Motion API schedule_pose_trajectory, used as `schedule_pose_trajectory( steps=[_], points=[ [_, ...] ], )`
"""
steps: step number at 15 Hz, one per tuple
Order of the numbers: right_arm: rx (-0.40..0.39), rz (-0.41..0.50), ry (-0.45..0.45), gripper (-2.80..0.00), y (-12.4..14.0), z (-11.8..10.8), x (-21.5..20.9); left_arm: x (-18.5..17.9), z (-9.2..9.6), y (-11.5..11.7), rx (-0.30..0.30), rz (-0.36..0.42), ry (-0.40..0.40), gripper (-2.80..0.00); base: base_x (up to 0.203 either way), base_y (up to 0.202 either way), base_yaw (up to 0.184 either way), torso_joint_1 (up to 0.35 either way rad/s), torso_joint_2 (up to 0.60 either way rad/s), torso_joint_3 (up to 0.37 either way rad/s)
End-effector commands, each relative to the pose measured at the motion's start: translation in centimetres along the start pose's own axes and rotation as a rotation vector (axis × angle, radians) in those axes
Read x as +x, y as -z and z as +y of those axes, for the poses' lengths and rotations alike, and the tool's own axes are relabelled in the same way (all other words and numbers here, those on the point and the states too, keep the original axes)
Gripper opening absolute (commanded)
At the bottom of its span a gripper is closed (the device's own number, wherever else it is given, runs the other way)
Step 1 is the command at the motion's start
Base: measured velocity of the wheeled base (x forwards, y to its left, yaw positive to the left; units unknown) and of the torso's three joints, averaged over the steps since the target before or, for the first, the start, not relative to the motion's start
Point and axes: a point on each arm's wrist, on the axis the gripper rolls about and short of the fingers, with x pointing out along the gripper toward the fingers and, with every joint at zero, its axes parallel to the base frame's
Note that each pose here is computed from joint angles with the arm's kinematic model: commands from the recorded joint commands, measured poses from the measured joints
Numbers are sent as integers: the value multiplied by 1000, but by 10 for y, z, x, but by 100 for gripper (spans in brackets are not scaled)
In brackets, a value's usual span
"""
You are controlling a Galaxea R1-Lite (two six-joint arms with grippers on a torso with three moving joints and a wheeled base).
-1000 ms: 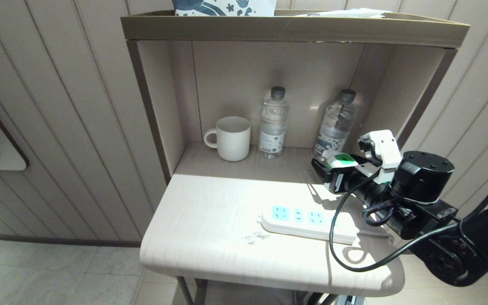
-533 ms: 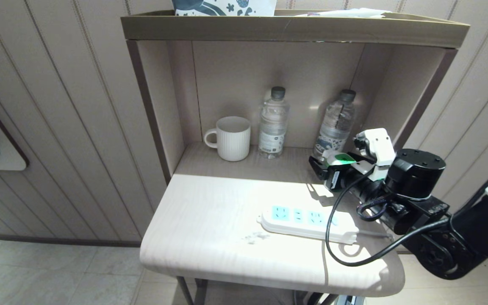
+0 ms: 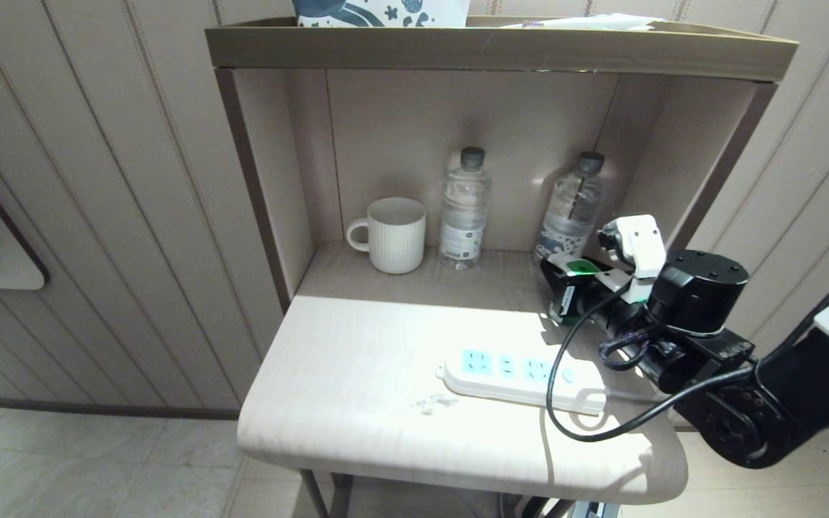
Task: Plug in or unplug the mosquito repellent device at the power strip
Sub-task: Pick up the mosquito repellent liquid, then insert the plug into the socket
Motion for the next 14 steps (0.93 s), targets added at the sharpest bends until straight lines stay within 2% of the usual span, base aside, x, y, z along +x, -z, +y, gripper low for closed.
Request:
schedule_pose_trajectory(
  steps=[1, 5, 7, 10, 14],
  points=[
    [2, -4, 2, -280, 0, 0, 0, 0, 0, 0, 0, 2, 0, -280, 0, 0, 0, 0, 0, 0],
    [6, 23, 0, -280, 6, 0, -3, 0, 0, 0, 1, 1, 1, -280, 0, 0, 0, 0, 0, 0],
    [4, 12, 0, -280, 0, 0, -7, 0, 0, 0, 0, 1, 1, -280, 0, 0, 0, 0, 0, 0],
    [15, -38, 6, -280, -37, -4, -28, 0, 0, 0, 1, 3, 0, -280, 0, 0, 0, 0, 0, 0],
    [-11, 86, -2, -280, -76, -11, -71, 0, 0, 0, 0, 1, 0, -280, 0, 0, 0, 0, 0, 0]
  ],
)
